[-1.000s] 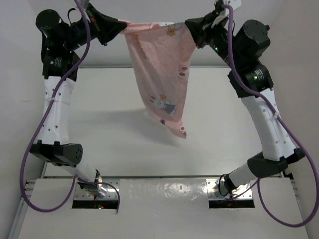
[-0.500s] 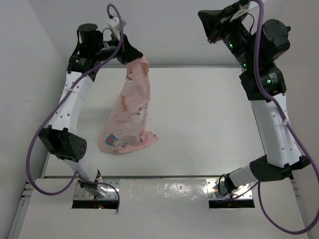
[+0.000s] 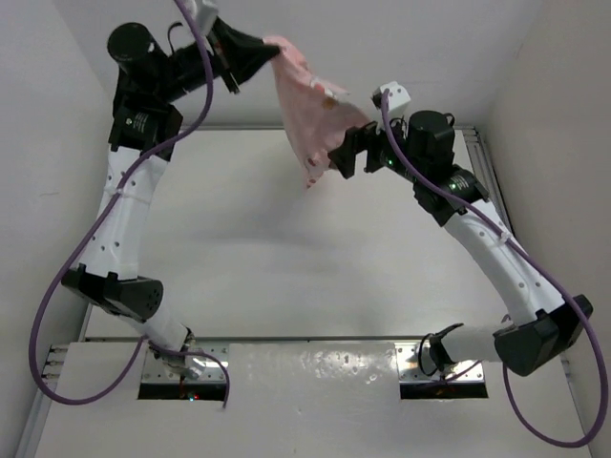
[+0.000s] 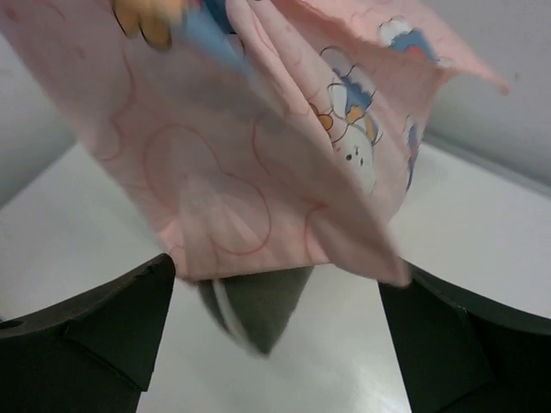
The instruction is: Put the pillow into the pillowcase
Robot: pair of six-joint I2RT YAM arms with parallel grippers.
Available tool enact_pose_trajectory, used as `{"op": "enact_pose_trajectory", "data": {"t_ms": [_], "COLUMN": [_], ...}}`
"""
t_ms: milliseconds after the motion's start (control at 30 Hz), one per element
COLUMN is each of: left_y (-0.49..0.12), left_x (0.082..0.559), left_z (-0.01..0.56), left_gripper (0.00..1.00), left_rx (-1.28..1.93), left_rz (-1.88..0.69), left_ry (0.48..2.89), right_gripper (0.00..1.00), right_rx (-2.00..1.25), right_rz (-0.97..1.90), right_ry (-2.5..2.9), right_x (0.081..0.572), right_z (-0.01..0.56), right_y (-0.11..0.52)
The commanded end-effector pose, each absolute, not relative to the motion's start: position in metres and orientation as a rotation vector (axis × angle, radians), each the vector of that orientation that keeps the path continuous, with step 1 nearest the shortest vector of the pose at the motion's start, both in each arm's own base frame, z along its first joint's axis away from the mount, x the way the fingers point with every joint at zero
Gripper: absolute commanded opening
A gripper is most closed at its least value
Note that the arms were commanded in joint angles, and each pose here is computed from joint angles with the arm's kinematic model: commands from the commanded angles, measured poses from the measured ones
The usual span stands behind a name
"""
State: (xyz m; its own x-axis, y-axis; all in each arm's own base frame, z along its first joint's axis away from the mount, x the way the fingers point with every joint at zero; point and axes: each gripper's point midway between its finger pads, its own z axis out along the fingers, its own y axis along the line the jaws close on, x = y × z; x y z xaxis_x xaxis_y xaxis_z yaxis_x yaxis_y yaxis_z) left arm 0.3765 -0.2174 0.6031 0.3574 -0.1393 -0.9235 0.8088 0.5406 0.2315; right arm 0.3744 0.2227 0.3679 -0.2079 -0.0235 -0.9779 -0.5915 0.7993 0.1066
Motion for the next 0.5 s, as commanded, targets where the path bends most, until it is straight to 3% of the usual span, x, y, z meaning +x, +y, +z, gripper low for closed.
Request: {"op": "enact_pose_trajectory", "data": {"t_ms": [0,167,333,467], "left_y": [-0.231,-0.163,-0.055,0.001], "left_x": [0.353,0.343,0.327,0.286], "left_z": [0.546,0.413,0.236,0.156], "left_gripper": [0.00,0.00,0.00,0.00], "left_rx": [0.962,1.087,1.144,1.184], "left_rz": [-0.744,-0.669,-0.470,-0.530], "left_ry": [1.082,1.385,1.804,2.066], "right_gripper": [0.99,0.98,0.96,0.95], "right_rx": [-0.456,-0.439,-0.482,-0.541], "right_rz": [0.507,0.501,0.541,0.548], "right_ry": [1.736,1.861,1.920,1.978], "right_x": [0.360,0.329,0.309,0.303], "right_z": [0.348,0.254,0.217,0.198], "right_y": [0.206,0.194,0.208,0.224]}}
